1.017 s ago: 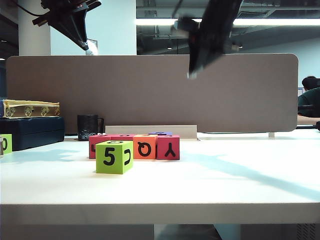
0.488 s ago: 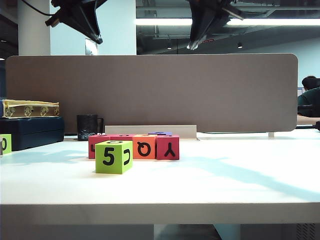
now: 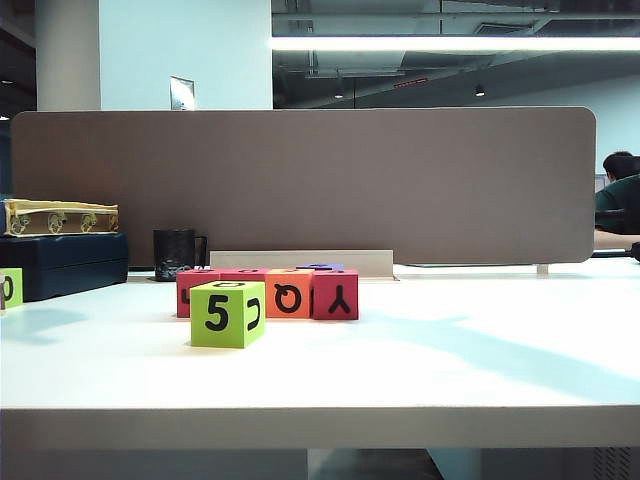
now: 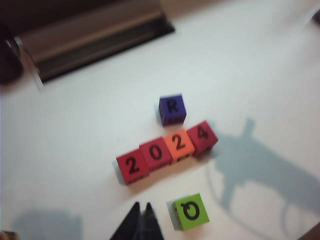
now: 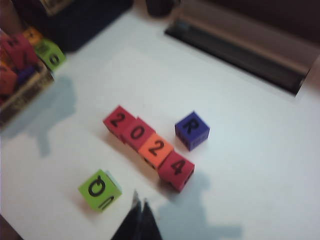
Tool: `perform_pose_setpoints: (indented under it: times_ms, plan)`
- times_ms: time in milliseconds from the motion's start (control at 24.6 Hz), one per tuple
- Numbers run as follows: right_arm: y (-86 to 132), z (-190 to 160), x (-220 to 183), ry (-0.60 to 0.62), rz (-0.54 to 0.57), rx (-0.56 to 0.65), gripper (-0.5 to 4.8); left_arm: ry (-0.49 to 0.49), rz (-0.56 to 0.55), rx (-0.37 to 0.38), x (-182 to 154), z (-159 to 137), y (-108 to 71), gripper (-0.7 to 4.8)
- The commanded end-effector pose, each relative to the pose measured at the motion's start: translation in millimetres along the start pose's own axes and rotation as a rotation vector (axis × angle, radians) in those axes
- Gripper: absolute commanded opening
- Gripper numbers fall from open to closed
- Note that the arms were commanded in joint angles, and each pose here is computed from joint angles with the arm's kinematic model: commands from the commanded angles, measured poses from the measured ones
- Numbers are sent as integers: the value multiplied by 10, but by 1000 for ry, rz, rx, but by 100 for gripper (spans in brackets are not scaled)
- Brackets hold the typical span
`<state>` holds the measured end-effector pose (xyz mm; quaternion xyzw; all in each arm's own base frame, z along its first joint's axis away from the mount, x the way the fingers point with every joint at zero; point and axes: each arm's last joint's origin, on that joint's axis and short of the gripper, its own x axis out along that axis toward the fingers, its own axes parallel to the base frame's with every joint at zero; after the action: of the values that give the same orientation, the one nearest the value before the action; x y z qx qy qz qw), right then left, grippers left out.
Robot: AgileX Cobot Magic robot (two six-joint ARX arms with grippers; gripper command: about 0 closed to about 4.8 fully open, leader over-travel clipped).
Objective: Select the appropriate blocks from the scattered letter blocks on the table and arrange them in a row to spell out "2024".
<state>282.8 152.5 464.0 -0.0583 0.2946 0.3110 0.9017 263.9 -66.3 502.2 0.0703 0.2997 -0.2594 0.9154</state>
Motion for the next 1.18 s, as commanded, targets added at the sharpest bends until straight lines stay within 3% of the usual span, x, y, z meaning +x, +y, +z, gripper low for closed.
perform_pose_setpoints:
  times_ms: [41,122,366,692,1017,1180]
  plan:
    - [51,25,-347,-69,-46,-18,-1,-111,94,20,-445,-11,-110,-6]
    - [89,-11,-549,-78,-46,-20,-1,-169,121,34,-735,-66,-200,-6]
    - [142,-122,-833,-46,-45,-15,-1,-241,133,43,-1117,-181,-330,-6]
    - [182,-274,-1032,37,-42,-2,-1,-202,144,33,-1276,-378,-406,-6]
    - [205,-338,-1151,49,-42,1,-1,-170,138,10,-1118,-670,-411,-6]
    - [206,-358,-1153,69,-42,4,-1,-192,139,-18,-880,-1005,-401,-6]
